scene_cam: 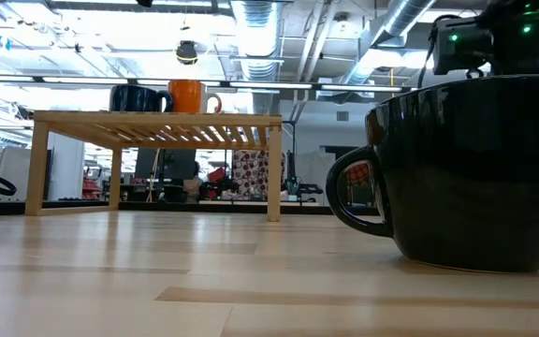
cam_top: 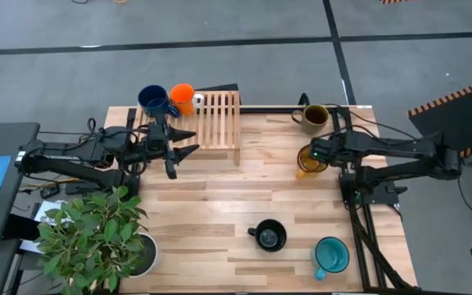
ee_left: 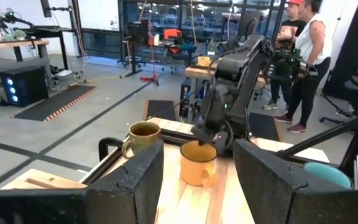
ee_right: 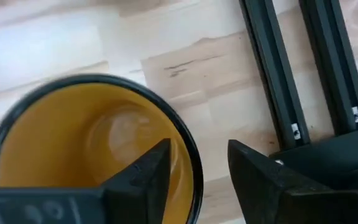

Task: Place coffee mugs
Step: Put the yellow mug on the shelf

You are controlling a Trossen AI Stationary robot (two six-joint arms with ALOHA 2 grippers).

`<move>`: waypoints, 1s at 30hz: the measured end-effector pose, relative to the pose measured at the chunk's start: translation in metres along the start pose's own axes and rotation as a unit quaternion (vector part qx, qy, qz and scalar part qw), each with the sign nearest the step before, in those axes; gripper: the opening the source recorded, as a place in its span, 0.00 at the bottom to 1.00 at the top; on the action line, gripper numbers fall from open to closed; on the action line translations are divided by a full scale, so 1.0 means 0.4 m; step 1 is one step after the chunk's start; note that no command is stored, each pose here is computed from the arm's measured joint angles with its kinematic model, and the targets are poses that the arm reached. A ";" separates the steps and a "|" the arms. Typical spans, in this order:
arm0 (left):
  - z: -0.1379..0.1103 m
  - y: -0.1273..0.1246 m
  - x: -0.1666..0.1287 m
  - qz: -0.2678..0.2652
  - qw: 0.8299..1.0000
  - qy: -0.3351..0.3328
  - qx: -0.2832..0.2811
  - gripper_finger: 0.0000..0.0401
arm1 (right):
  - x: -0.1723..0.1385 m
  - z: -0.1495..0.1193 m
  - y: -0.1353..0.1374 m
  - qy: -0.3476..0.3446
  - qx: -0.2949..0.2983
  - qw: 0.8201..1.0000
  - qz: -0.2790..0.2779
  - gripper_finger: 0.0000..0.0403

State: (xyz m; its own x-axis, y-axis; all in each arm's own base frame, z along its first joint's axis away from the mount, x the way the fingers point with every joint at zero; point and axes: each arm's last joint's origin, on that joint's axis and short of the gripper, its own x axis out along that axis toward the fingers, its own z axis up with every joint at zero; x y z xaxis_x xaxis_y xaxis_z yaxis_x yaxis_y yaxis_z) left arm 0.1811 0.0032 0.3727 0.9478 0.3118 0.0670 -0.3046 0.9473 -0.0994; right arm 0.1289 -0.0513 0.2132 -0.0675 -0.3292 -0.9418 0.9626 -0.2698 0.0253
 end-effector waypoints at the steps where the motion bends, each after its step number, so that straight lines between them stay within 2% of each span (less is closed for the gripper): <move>1: 0.002 0.000 -0.001 0.000 1.000 -0.003 -0.001 0.45 | 0.004 -0.001 0.003 0.001 -0.006 1.000 -0.005 0.45; 6: 0.030 0.006 -0.022 -0.003 0.999 -0.045 -0.006 0.45 | 0.019 -0.005 0.025 0.004 -0.034 0.999 -0.010 0.36; 11: 0.075 0.021 -0.067 0.007 0.994 -0.111 -0.005 0.45 | 0.014 -0.007 0.030 0.016 -0.053 0.998 0.006 0.16; 12: 0.080 0.024 -0.076 0.010 0.993 -0.117 -0.004 0.45 | 0.004 -0.004 0.032 0.013 -0.053 0.998 0.018 0.12; 16: 0.094 0.037 -0.105 0.035 0.991 -0.131 -0.001 0.45 | -0.054 0.010 0.039 0.007 -0.079 0.995 0.067 0.10; 19: 0.099 0.042 -0.116 0.042 0.990 -0.138 0.003 0.45 | -0.136 0.042 0.044 -0.011 -0.094 0.988 0.120 0.09; 23: 0.101 0.044 -0.119 0.049 0.989 -0.139 0.020 0.45 | -0.263 0.093 0.083 -0.048 -0.115 0.969 0.213 0.09; 25: 0.100 0.043 -0.118 0.051 0.989 -0.138 0.025 0.45 | -0.316 0.111 0.104 -0.059 -0.145 0.957 0.246 0.09; 28: 0.095 0.040 -0.108 0.052 0.990 -0.131 0.027 0.45 | -0.396 0.138 0.170 -0.075 -0.168 0.930 0.319 0.09; 30: 0.092 0.038 -0.103 0.050 0.990 -0.127 0.029 0.45 | -0.433 0.147 0.220 -0.084 -0.192 0.917 0.340 0.09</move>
State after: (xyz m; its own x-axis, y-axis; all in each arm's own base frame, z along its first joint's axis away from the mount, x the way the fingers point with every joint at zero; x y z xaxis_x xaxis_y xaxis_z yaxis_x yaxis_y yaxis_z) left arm 0.1339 0.0077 0.4051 0.8600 0.4066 0.3084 -0.4083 0.9107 -0.0620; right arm 0.2099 -0.0713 0.3982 0.5747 -0.4464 -0.6859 0.8158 0.3785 0.4373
